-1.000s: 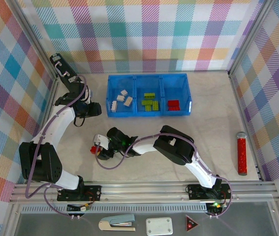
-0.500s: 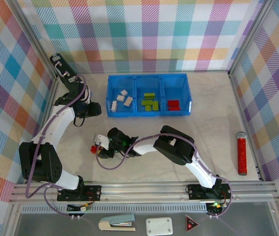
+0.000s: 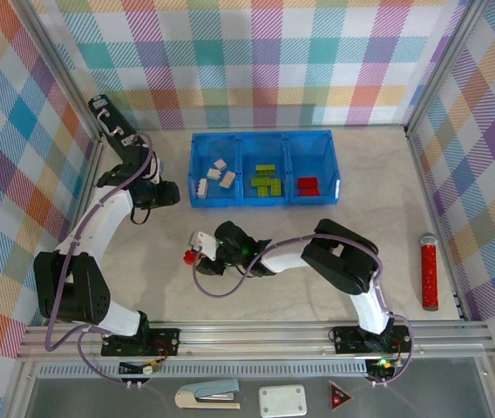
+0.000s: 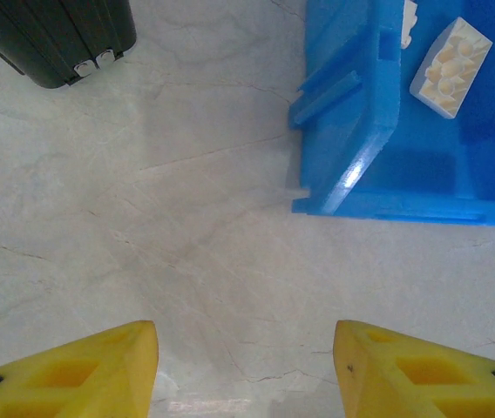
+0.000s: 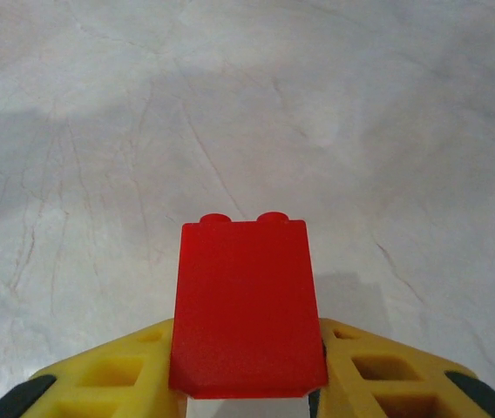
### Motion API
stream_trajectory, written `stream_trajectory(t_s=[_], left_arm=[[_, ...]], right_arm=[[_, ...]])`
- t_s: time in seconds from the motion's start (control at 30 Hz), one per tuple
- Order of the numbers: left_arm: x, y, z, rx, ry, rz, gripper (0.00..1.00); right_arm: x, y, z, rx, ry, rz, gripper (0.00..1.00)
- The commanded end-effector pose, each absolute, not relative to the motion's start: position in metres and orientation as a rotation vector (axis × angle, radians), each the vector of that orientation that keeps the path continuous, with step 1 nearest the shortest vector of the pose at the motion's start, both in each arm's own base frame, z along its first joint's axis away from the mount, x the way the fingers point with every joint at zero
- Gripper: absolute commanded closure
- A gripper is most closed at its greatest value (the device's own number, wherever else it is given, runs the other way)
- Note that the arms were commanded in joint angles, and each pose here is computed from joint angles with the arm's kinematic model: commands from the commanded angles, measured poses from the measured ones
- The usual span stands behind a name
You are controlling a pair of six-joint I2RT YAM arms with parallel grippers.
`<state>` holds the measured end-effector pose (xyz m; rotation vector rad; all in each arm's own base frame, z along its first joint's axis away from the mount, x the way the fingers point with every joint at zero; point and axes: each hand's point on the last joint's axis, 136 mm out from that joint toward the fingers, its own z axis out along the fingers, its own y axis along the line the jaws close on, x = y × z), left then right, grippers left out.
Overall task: Sort the legos into containers by color
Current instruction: Pick up the lego from the bottom-left of the table, then place the lego in the container.
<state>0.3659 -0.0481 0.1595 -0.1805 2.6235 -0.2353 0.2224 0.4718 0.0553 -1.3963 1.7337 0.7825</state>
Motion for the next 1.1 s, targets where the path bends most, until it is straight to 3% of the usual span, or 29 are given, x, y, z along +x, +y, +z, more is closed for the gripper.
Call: stream_trajectory(t_s=[0.0,0.5,1.07], left_arm=[[0.365,-0.047,0.155,-0.200,2.635,-0.260,0.44],[0.364,-0.048,0.154,-0.195,2.642,-0.266,0.45],[0.365,-0.048,0.152,-0.195,2.652,-0.270,0.45]], right_arm=[[0.233,0.456,0.080,-1.329,1.713,0.794,0.64],[0.280,0.348,0.122,-1.074,1.895,0.687,0.66],[0.386,0.182,0.151,-0.457,2.219,0.436,0.69]])
